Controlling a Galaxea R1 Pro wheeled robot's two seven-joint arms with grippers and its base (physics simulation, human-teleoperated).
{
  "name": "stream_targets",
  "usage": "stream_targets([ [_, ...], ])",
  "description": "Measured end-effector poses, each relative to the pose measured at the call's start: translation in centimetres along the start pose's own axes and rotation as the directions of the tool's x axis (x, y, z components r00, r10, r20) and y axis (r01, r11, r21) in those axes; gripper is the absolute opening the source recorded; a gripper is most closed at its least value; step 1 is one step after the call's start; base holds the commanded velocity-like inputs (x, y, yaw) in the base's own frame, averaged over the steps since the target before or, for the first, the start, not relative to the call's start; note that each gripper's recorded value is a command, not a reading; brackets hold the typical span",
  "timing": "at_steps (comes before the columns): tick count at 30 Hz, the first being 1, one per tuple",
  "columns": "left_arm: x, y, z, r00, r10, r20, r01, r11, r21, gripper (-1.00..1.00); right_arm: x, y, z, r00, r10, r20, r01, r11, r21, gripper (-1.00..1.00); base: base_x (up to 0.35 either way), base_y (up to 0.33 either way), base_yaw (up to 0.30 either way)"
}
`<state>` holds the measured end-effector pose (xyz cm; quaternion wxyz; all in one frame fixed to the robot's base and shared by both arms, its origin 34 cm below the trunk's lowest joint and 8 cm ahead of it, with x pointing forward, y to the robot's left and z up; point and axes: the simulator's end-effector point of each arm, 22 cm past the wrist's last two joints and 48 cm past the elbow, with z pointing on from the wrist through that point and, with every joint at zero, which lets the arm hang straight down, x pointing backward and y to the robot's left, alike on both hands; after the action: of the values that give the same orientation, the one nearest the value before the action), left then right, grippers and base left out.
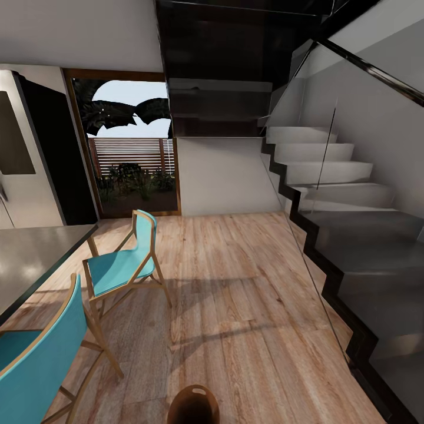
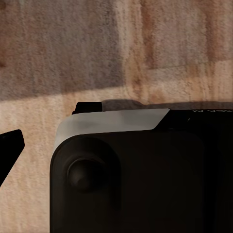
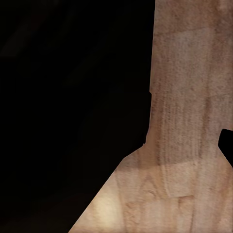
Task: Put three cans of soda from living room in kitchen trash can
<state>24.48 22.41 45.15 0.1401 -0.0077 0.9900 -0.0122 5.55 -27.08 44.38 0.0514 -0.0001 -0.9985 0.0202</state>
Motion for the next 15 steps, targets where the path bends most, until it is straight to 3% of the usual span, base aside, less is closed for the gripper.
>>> stream_targets([
  [15,0.0,0.0,0.0,1.0,0.0,0.0,0.0,1.0,0.0,1.0,0.0,0.0,0.0,1.0,0.0,0.0,0.0,1.0,0.0,1.0,0.0,0.0,0.0],
])
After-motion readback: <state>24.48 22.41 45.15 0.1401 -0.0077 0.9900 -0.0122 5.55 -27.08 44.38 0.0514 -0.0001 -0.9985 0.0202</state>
